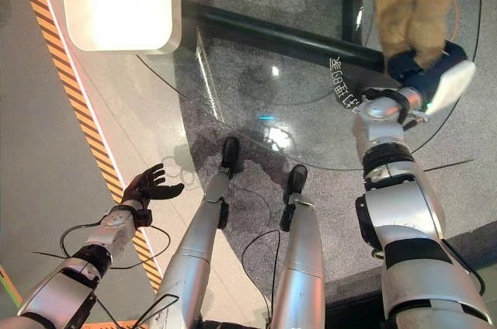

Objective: Wipe the table with a cloth and put it in the basket.

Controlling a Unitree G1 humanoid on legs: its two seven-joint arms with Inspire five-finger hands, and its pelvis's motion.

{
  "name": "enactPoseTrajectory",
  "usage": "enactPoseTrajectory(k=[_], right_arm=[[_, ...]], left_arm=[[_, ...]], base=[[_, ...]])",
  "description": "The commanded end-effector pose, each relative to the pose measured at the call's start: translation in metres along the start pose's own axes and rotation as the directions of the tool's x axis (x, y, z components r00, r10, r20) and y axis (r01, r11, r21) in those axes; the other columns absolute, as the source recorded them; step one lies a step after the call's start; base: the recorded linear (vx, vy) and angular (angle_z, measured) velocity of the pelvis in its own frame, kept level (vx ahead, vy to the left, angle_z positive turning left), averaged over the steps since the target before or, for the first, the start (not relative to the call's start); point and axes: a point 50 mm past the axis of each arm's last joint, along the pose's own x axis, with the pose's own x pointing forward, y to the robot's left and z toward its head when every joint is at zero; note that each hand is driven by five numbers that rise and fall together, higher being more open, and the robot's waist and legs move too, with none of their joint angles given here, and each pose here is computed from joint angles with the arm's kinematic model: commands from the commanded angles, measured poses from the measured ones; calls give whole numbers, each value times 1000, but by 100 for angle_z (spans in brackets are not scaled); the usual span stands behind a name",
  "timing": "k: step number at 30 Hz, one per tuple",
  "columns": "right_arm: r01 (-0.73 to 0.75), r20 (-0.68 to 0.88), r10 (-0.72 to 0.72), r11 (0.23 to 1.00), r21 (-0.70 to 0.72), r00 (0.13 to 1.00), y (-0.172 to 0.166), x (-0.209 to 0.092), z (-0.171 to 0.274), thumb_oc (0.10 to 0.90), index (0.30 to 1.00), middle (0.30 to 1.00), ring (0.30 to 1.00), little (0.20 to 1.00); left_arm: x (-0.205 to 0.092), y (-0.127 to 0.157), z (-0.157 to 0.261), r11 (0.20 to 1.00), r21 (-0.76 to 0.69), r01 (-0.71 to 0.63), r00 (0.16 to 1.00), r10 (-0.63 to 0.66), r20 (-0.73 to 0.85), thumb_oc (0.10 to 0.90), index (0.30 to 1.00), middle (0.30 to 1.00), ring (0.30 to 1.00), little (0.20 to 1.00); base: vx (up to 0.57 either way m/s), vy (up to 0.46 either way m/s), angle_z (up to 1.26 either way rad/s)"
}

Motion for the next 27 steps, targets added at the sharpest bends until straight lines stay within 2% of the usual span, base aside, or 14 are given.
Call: enactPoseTrajectory(k=[1,7,11,19,22,27], right_arm=[[282,49,-283,959,34,958,-63,44,12,100,300,300,300,200],[309,-33,-307,946,96,951,-68,47,10,100,300,300,300,200],[288,-28,-286,952,106,958,-68,47,10,100,300,300,300,200],[119,172,-130,990,72,977,-40,34,34,100,300,300,300,200],[3,314,-18,999,50,949,-16,16,58,100,300,300,300,200],[-94,418,75,995,27,905,4,-3,74,100,300,300,300,200]], left_arm=[[-4,29,-11,996,-23,-87,995,86,-51,800,900,900,900,900],[-3,35,-5,996,-27,-90,995,88,-44,800,900,900,900,900],[-2,38,-4,995,-26,-94,995,92,-47,800,900,900,900,900],[-1,38,-1,996,-23,-84,996,83,-45,800,900,900,900,900],[-1,36,-1,997,-19,-74,996,73,-42,800,900,900,900,900],[-1,32,-3,998,-18,-67,997,67,-40,800,900,900,900,900]], base=[[-3,-22,-5],[3,-8,-7],[0,-3,-2],[0,0,0],[0,0,0],[0,0,0]])
